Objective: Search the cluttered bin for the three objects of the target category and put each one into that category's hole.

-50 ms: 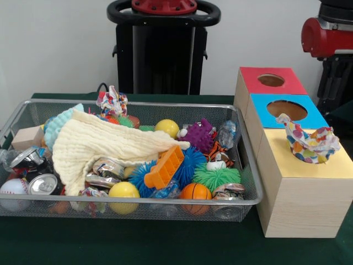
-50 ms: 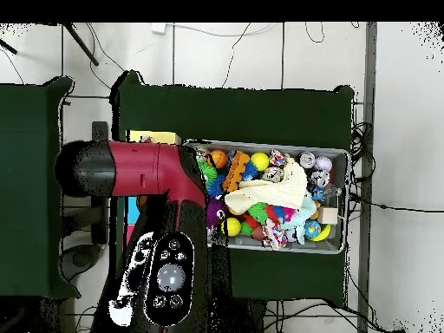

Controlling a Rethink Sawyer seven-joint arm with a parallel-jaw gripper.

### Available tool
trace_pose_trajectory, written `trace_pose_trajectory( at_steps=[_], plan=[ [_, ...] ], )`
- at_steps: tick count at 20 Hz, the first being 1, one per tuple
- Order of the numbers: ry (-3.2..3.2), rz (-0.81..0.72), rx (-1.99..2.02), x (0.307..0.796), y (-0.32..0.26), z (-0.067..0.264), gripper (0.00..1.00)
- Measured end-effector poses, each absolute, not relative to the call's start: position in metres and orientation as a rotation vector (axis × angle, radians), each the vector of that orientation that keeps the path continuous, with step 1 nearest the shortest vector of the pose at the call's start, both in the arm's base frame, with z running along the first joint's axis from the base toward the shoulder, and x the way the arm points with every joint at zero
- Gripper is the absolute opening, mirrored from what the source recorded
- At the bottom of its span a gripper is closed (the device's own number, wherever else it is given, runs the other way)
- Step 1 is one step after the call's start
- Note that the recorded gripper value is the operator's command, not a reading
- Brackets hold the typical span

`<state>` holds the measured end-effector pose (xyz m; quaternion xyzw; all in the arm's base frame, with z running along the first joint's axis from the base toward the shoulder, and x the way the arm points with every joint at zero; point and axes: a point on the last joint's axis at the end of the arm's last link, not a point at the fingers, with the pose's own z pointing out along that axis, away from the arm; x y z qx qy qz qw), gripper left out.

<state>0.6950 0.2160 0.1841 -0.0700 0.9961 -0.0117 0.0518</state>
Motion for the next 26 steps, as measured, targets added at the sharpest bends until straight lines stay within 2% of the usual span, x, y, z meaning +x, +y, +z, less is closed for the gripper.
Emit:
trace_pose_trajectory(
  at_steps=[9, 19, 26],
  plan=[
    [3.055, -0.047, -0.210, 0.691, 0.213, 0.168, 0.00],
    [3.137, -0.083, -0.206, 0.678, 0.204, 0.117, 0.00],
    [3.176, -0.097, -0.213, 0.669, 0.203, 0.092, 0.00]
  ],
)
